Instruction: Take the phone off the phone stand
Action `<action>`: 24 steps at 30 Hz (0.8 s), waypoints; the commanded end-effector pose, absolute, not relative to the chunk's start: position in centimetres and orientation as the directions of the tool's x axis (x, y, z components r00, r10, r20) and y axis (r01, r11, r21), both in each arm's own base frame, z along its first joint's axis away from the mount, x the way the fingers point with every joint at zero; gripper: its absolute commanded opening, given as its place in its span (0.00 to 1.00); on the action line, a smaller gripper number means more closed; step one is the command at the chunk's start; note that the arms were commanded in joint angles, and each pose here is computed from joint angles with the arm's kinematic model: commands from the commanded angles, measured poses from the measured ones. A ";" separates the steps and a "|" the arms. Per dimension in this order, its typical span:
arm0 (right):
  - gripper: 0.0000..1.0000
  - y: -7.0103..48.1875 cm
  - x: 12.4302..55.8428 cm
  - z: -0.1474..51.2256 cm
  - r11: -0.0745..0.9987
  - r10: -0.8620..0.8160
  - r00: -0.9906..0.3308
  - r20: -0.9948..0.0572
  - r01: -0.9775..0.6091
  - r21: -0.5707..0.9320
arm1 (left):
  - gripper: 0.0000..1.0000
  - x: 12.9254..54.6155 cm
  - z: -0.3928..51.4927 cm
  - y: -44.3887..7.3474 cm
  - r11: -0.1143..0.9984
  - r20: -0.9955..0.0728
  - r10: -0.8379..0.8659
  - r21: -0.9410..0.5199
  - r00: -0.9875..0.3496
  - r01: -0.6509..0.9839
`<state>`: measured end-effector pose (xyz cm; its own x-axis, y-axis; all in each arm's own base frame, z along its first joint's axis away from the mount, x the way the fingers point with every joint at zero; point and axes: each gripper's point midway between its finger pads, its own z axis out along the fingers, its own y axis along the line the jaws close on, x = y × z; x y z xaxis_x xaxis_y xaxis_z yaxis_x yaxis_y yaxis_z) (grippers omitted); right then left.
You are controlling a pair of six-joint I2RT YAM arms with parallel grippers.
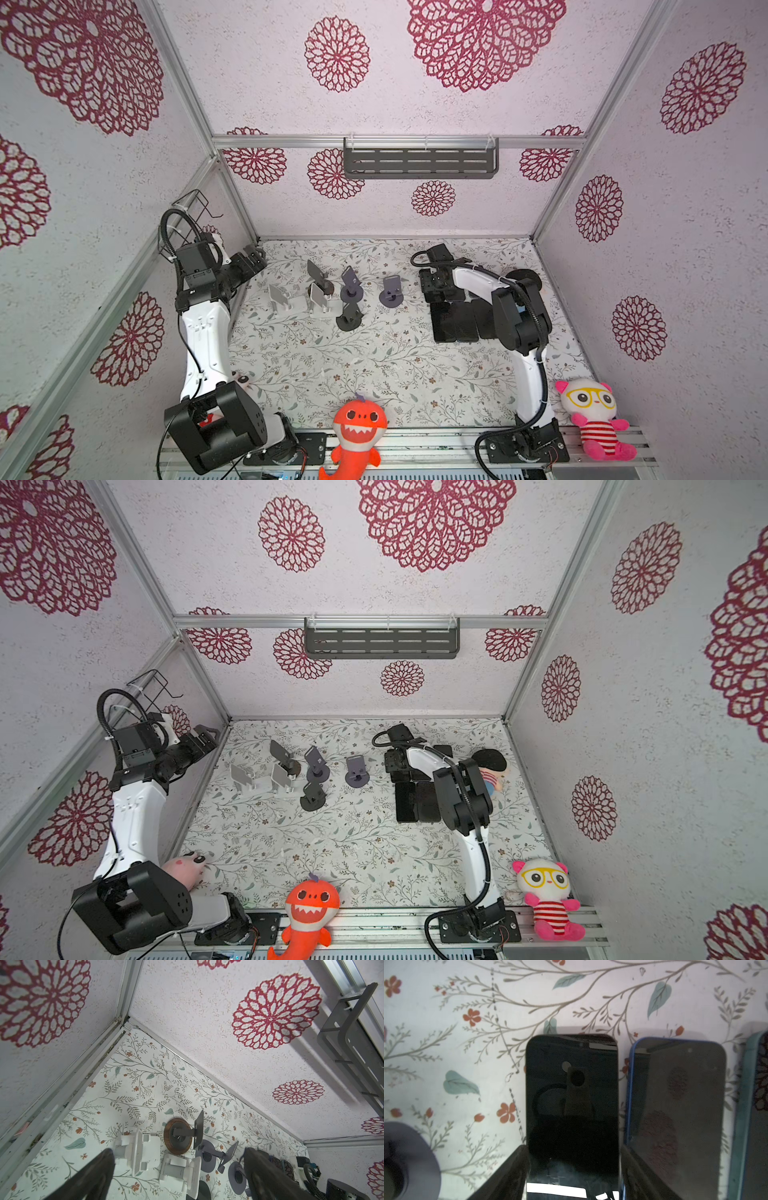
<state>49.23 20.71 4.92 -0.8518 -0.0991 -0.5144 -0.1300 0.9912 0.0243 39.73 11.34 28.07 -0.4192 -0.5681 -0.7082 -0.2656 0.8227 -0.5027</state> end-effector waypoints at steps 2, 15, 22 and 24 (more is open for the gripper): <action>0.69 22.5 49.9 9.7 0.986 -0.074 -0.787 -0.613 -0.149 0.072 | 1.00 39.6 28.3 11.6 0.825 -0.717 -0.565 -0.500 -0.408 -0.264; 0.51 26.3 50.0 7.0 0.971 -0.098 -0.808 -0.580 -0.207 0.123 | 1.00 39.6 28.2 11.6 0.825 -0.717 -0.565 -0.499 -0.409 -0.265; 0.38 26.5 50.0 5.5 0.971 -0.101 -0.822 -0.561 -0.204 0.124 | 1.00 39.7 28.1 11.6 0.824 -0.715 -0.566 -0.500 -0.411 -0.266; 0.36 26.4 50.0 5.1 0.972 -0.100 -0.826 -0.555 -0.201 0.124 | 1.00 39.7 28.1 11.6 0.825 -0.715 -0.566 -0.500 -0.411 -0.265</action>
<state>49.02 25.97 4.05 -0.8394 -0.1225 -0.5295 -0.2076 0.9727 0.1040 39.73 11.34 28.06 -0.4195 -0.5682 -0.7080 -0.2657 0.8226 -0.5027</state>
